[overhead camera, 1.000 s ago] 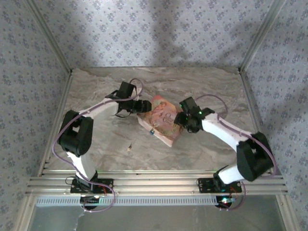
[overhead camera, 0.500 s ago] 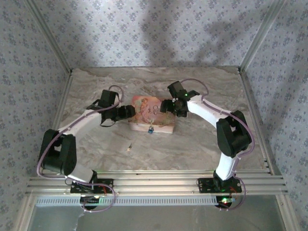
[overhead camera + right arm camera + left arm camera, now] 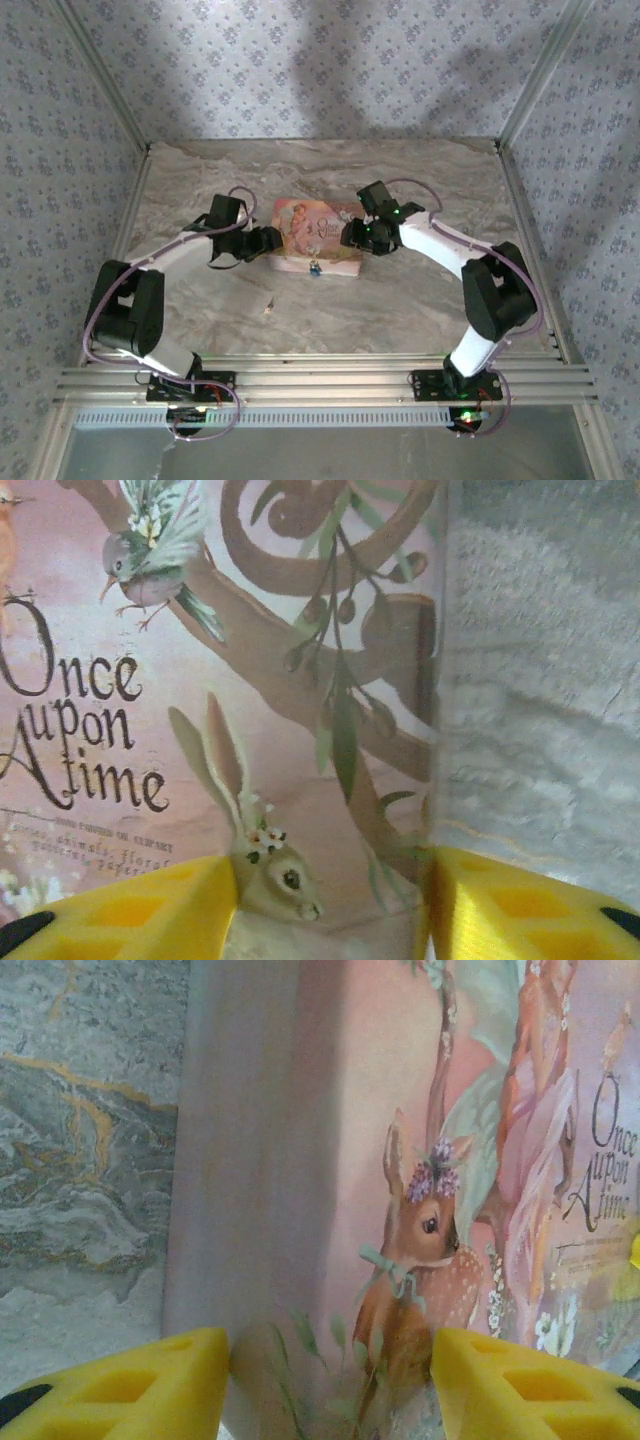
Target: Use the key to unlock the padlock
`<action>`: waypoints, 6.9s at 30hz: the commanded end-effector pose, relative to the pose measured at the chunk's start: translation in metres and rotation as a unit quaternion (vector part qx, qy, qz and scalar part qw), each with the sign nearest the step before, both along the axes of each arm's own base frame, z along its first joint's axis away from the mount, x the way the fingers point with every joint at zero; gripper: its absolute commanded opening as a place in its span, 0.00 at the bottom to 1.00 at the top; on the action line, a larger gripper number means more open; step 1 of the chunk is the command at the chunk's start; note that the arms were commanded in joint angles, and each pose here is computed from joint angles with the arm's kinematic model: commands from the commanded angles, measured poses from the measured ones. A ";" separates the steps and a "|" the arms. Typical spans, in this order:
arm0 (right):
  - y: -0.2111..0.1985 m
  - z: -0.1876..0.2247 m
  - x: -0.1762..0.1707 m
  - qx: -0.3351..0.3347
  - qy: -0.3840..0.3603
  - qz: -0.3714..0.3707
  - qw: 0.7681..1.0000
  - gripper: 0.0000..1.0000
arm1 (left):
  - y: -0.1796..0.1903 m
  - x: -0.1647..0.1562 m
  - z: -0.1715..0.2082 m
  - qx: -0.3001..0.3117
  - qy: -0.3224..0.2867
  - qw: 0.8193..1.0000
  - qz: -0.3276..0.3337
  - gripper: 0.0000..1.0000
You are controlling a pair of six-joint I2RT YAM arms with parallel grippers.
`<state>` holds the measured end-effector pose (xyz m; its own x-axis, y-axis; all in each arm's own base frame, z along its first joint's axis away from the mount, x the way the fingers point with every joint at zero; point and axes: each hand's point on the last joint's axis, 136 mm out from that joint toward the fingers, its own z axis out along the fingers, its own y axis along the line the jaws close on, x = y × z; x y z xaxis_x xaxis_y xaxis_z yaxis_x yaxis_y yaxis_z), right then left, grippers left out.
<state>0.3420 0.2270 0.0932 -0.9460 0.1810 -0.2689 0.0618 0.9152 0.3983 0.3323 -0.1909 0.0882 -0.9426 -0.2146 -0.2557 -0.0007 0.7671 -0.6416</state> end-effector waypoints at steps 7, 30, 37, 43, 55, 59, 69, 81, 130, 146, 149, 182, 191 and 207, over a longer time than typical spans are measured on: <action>0.016 -0.047 0.074 -0.009 0.025 0.021 0.999 0.51 | -0.012 0.069 -0.019 0.023 -0.015 1.000 0.011 0.54; -0.011 0.098 0.098 0.030 -0.064 0.036 0.997 0.85 | 0.087 0.063 0.085 0.174 -0.094 0.980 0.018 0.72; -0.013 0.064 0.025 0.001 -0.031 0.040 0.999 0.85 | 0.065 -0.043 0.045 0.205 -0.007 0.979 -0.016 0.63; -0.011 0.038 0.000 0.010 -0.013 0.021 1.000 0.84 | 0.033 -0.108 0.005 0.237 0.031 0.970 -0.051 0.50; 0.007 0.035 -0.009 -0.013 -0.005 0.046 0.999 0.84 | 0.012 -0.145 -0.031 0.254 0.048 0.960 -0.112 0.42; 0.008 0.019 -0.015 -0.013 0.021 0.035 0.999 0.84 | 0.006 -0.137 -0.042 0.263 0.043 0.956 -0.123 0.41; 0.014 0.007 -0.026 -0.019 0.027 0.040 0.999 0.84 | 0.010 -0.134 -0.075 0.290 0.051 0.946 -0.133 0.31; 0.035 0.031 -0.023 0.105 -0.014 0.024 0.994 0.65 | -0.015 -0.111 -0.020 0.264 -0.039 0.943 -0.198 0.00; 0.062 0.134 0.000 0.418 -0.155 -0.006 0.895 0.30 | -0.131 -0.038 0.136 -0.105 -0.179 0.927 -0.313 0.00; 0.055 0.132 0.000 0.414 -0.142 -0.024 0.899 0.49 | -0.127 -0.038 0.131 -0.100 -0.175 0.927 -0.316 0.00; 0.056 0.132 -0.001 0.416 -0.134 -0.020 0.899 0.47 | -0.127 -0.038 0.131 -0.101 -0.177 0.926 -0.317 0.00; 0.074 0.136 -0.016 0.455 -0.080 0.043 0.886 0.47 | -0.121 -0.043 0.154 -0.151 -0.258 0.907 -0.297 0.00; 0.081 0.137 -0.017 0.463 -0.073 0.054 0.882 0.40 | -0.118 -0.042 0.150 -0.152 -0.259 0.908 -0.292 0.00; 0.074 0.141 -0.012 0.452 -0.090 0.021 0.887 0.00 | -0.108 -0.034 0.135 -0.124 -0.252 0.920 -0.273 0.01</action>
